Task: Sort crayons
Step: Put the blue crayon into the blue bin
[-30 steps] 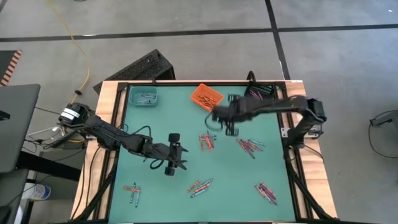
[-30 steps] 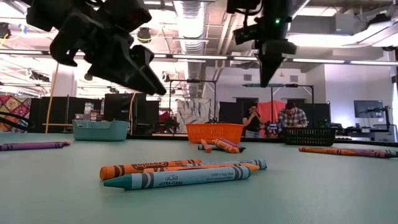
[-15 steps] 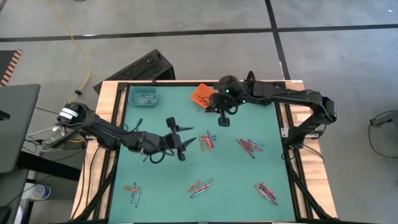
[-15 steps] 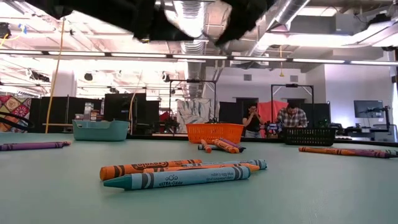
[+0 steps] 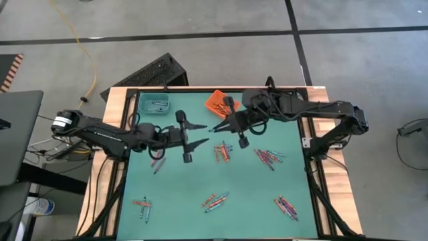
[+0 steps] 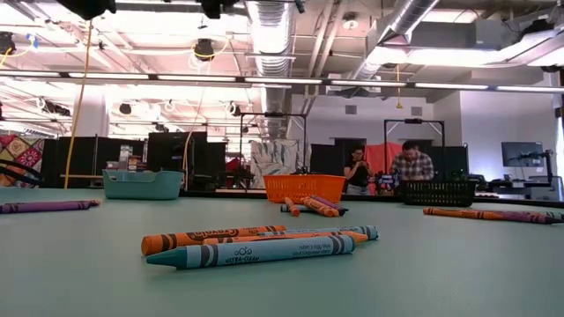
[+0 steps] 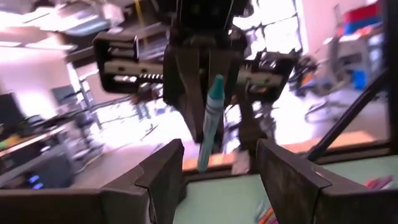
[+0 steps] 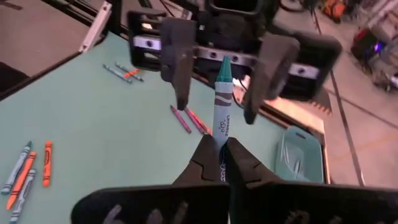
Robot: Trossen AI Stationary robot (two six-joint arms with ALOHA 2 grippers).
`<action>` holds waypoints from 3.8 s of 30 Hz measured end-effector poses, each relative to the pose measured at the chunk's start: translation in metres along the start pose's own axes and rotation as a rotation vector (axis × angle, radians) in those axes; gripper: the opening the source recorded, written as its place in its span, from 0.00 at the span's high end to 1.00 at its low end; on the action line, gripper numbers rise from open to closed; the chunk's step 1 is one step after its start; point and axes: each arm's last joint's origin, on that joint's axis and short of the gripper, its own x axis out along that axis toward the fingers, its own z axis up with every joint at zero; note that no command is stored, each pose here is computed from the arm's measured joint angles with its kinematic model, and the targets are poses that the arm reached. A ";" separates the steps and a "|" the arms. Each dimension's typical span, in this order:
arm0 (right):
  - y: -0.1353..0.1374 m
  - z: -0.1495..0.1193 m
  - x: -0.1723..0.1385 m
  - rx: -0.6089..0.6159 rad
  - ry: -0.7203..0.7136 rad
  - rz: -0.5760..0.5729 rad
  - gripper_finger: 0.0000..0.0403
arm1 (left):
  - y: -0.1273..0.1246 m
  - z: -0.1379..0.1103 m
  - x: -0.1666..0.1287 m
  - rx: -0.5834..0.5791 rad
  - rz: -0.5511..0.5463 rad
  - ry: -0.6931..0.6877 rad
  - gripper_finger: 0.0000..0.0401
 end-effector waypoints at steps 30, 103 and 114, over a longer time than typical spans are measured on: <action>0.012 0.010 0.009 -0.012 -0.105 0.050 1.00 | -0.005 0.013 0.012 0.054 -0.065 -0.135 0.68; 0.129 -0.113 0.026 0.477 0.780 0.090 0.62 | 0.186 -0.071 -0.079 0.370 0.196 1.302 1.00; 0.188 -0.083 0.026 0.473 0.670 0.147 0.62 | 0.228 -0.117 -0.106 0.253 0.159 1.522 0.99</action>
